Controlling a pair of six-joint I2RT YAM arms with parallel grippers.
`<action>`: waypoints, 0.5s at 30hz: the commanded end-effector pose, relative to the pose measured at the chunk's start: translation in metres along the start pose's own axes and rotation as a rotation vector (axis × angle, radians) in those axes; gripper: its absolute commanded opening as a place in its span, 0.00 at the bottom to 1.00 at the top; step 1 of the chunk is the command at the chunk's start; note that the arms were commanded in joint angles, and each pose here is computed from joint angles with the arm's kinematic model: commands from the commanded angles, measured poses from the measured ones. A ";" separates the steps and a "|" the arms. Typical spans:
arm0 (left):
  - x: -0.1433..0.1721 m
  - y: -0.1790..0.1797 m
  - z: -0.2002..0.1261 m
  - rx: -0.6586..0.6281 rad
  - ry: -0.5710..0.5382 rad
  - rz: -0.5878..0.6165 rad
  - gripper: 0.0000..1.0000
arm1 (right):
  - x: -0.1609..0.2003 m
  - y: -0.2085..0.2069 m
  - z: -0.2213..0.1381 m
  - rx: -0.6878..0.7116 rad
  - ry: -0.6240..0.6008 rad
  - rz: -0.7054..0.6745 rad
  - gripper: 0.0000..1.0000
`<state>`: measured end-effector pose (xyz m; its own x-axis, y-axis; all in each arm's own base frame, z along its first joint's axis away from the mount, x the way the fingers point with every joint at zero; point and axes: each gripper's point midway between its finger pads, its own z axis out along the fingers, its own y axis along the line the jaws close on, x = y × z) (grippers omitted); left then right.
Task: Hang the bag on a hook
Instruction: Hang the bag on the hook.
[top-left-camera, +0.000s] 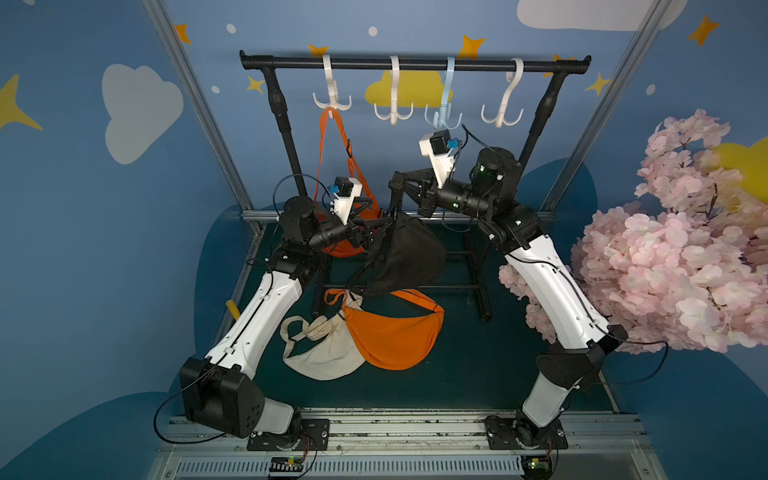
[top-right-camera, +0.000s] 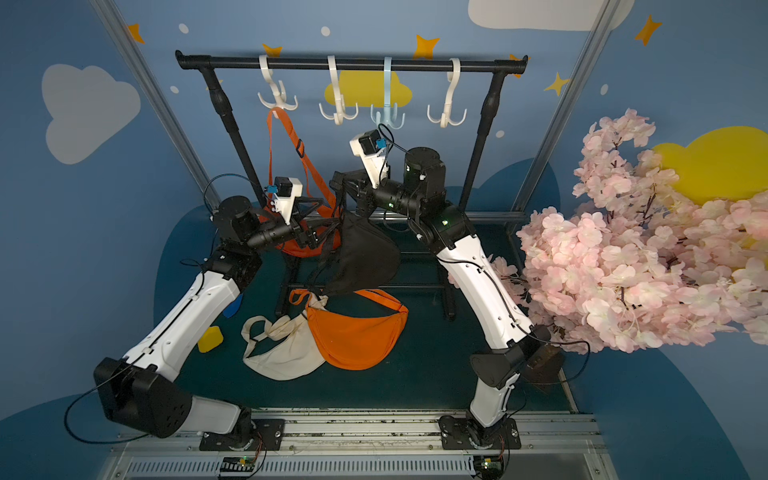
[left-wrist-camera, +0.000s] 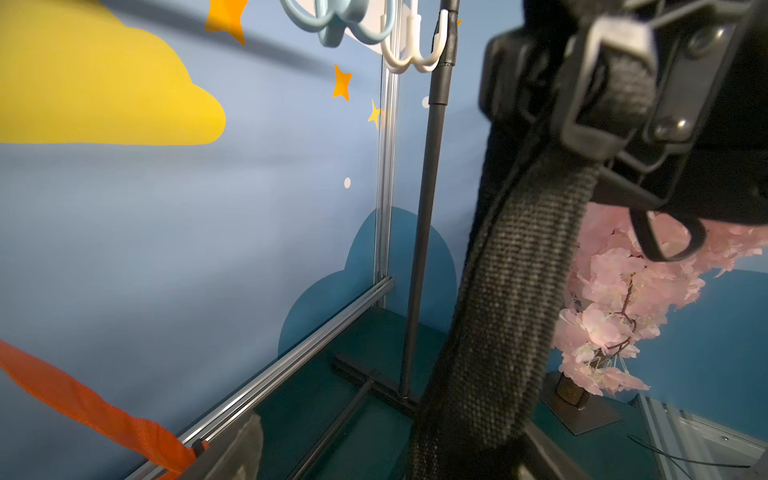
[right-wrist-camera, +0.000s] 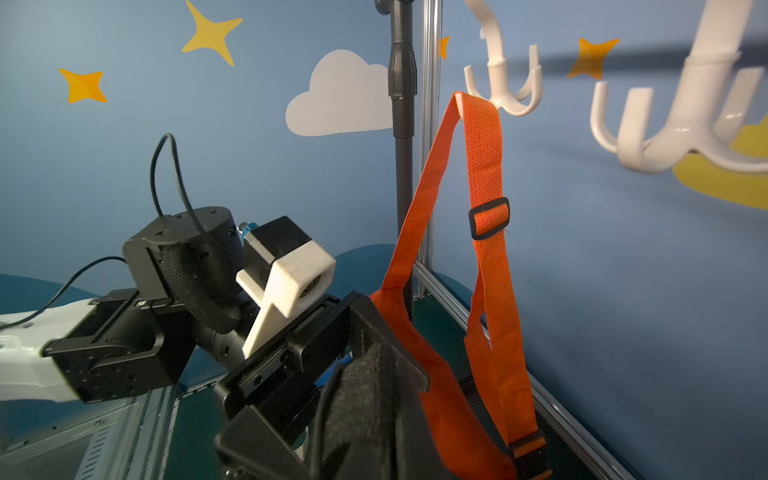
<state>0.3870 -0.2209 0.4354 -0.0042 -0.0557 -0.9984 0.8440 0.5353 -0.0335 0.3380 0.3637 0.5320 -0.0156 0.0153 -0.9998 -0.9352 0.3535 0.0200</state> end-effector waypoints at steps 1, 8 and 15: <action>-0.021 -0.008 -0.003 0.034 -0.053 0.047 0.85 | 0.006 0.008 0.002 -0.053 0.014 0.010 0.00; -0.011 -0.004 0.006 0.052 -0.034 0.015 0.76 | 0.011 0.012 0.004 -0.071 0.022 0.019 0.00; -0.006 0.006 0.013 0.027 -0.007 -0.010 0.49 | 0.006 0.013 0.002 -0.068 0.013 0.017 0.00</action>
<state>0.3982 -0.2284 0.4348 -0.0195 -0.0674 -0.9975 0.8595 0.5085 -0.0512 0.3324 0.3689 0.5187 -0.0492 -0.0099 -0.9987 -0.9507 0.3071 0.0438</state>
